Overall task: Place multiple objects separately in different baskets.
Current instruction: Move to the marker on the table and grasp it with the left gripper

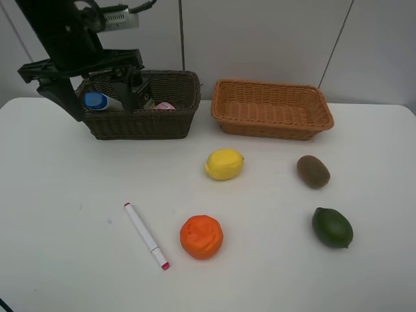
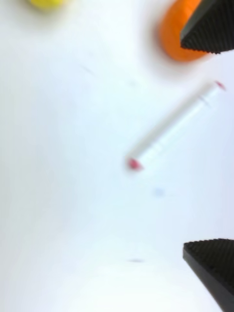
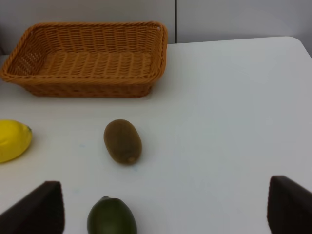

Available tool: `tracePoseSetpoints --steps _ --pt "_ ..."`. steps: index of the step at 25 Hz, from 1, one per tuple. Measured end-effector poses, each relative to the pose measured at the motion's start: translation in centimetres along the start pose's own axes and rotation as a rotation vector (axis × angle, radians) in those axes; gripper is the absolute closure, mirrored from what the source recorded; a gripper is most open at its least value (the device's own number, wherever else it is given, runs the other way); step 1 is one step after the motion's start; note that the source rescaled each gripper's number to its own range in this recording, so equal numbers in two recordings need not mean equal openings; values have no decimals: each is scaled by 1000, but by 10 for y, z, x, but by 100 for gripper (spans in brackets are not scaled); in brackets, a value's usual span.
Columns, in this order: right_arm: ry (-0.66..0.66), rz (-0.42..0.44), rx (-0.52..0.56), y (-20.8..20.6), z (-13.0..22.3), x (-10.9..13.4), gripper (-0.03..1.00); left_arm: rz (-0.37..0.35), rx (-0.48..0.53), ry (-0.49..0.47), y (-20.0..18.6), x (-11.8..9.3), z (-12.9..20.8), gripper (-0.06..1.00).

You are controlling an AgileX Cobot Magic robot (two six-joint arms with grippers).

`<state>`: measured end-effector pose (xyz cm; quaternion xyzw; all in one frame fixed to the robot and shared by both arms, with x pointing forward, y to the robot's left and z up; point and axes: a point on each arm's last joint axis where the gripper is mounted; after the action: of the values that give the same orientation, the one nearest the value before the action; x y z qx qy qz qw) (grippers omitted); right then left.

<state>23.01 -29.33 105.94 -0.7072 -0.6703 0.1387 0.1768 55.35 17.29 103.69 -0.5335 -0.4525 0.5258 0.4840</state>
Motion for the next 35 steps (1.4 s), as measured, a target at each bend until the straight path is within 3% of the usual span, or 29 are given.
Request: tracePoseSetpoints --steps 6,10,16,21,35 --pt "0 0 0 0 0 0 1 -64 168 -92 48 6 38 -5" --pt "0 0 0 0 0 0 1 -65 189 -123 75 -6 43 -5" --pt "0 0 0 0 0 0 1 -114 302 -97 133 -29 45 -5" --pt "0 0 0 0 0 0 1 -130 360 -102 166 -37 43 -5" --pt "0 0 0 0 0 0 1 -92 291 -123 191 -43 28 -5"
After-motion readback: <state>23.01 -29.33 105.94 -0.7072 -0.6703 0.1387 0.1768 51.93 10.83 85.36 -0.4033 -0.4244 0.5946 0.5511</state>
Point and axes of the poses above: a point on each arm's last joint axis where the gripper is mounted, y pointing out along that axis toward the gripper, x along the wrist's bending axis when the last joint is at zero, z = x × y, and after that the axes turned 3 degrees about y, right-handed
